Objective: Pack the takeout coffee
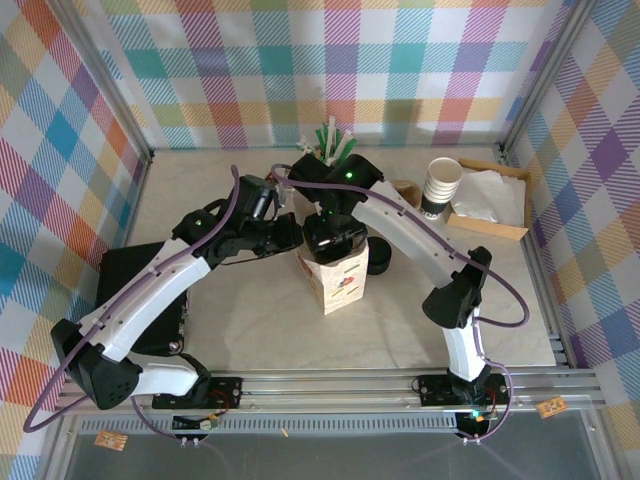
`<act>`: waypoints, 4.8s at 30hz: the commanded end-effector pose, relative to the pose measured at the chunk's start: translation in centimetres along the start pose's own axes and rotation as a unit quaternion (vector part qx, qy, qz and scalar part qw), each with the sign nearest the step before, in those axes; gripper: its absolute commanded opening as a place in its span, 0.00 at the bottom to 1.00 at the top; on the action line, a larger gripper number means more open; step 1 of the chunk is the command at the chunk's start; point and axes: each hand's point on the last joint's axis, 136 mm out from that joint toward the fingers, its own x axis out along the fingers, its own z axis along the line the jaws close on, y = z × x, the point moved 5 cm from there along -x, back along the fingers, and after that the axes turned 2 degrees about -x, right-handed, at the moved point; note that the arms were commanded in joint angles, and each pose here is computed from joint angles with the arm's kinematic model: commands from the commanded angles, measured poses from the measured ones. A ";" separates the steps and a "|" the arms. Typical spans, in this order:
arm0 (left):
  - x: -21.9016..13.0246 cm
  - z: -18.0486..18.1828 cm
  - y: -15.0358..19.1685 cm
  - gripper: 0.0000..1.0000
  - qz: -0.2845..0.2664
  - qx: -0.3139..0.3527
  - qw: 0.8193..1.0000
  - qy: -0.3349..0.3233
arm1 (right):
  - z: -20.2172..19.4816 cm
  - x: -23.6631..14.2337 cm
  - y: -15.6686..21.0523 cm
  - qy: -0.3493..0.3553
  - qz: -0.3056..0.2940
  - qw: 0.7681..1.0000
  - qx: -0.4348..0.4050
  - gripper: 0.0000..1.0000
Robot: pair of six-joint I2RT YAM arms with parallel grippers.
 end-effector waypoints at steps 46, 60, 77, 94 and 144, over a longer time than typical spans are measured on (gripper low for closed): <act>-1.0 2.8 2.2 0.00 0.030 0.084 0.994 -0.068 | -1.1 4.6 -2.7 -0.028 -0.039 0.998 -0.034 0.00; -1.0 2.5 3.4 0.00 0.048 0.099 0.993 -0.046 | -0.4 5.8 -4.2 -0.025 -0.024 0.999 -0.038 0.00; -3.0 3.2 4.8 0.33 0.094 0.112 0.983 -0.107 | -1.1 5.8 -2.7 0.019 -0.036 0.998 -0.039 0.00; -3.3 2.2 4.3 0.00 0.111 0.111 0.981 -0.111 | 0.1 4.9 -4.1 0.017 -0.057 0.998 -0.032 0.00; -3.3 2.4 4.2 0.00 0.115 0.117 0.979 -0.124 | 1.1 8.6 -2.9 -0.009 -0.036 0.999 -0.034 0.00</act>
